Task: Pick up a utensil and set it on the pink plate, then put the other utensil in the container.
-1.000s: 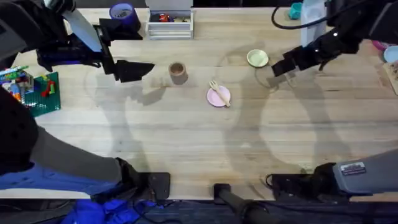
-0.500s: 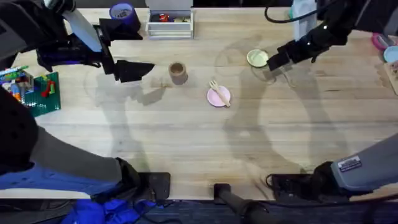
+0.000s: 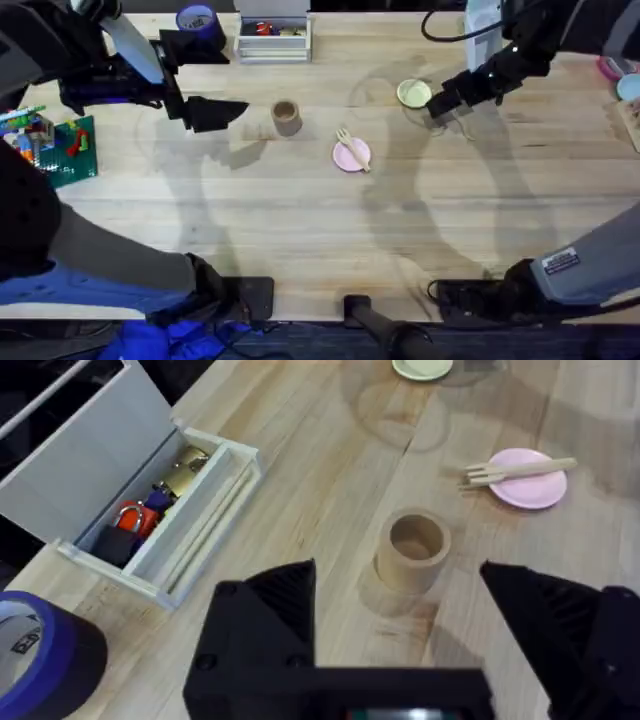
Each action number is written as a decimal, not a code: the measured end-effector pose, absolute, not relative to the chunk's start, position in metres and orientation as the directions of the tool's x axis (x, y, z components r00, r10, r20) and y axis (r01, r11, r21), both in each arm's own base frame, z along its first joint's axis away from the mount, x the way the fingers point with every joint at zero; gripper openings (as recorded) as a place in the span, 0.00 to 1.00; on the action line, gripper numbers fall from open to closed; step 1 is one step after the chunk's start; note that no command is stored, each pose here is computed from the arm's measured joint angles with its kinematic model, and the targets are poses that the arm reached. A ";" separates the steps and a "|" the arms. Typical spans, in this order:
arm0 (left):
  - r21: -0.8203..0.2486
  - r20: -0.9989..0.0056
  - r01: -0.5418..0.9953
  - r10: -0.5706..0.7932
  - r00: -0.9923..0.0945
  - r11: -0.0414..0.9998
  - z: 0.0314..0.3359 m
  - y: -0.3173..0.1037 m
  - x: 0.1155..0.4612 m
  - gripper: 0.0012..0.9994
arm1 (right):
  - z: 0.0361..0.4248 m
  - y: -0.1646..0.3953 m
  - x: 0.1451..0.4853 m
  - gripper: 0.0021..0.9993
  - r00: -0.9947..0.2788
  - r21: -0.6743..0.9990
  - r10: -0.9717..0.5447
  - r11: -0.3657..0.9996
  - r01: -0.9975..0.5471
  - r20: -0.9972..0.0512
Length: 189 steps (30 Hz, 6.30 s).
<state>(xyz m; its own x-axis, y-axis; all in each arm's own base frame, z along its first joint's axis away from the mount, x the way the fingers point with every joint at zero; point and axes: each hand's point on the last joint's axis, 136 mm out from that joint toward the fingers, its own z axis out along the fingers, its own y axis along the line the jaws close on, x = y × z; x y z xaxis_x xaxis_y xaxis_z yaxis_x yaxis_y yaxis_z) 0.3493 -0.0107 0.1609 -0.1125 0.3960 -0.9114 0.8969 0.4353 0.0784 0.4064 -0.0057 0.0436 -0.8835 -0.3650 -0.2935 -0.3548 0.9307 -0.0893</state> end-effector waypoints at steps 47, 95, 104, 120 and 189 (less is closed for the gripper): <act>0.079 -0.911 0.897 0.396 -0.112 0.435 0.161 -0.011 0.349 0.99 | 0.037 -0.001 0.396 0.37 -0.929 -0.003 -0.299 0.952 -0.306 -0.219; 0.079 -0.911 0.897 0.396 -0.112 0.435 0.161 -0.011 0.349 0.99 | 0.106 -0.003 0.453 0.03 -0.899 -0.039 -0.281 0.958 -0.285 -0.336; 0.079 -0.911 0.897 0.396 -0.112 0.435 0.161 -0.011 0.349 0.99 | 0.130 0.004 0.479 0.03 -0.851 -0.026 -0.268 0.957 -0.288 -0.453; 0.079 -0.911 0.897 0.396 -0.112 0.435 0.161 -0.011 0.349 0.99 | 0.229 0.022 0.480 0.03 -0.697 0.026 -0.214 0.948 -0.316 -0.685; 0.079 -0.911 0.897 0.396 -0.112 0.435 0.161 -0.011 0.349 0.99 | 0.255 0.263 0.405 0.03 0.073 -0.003 0.155 0.411 -0.912 -0.985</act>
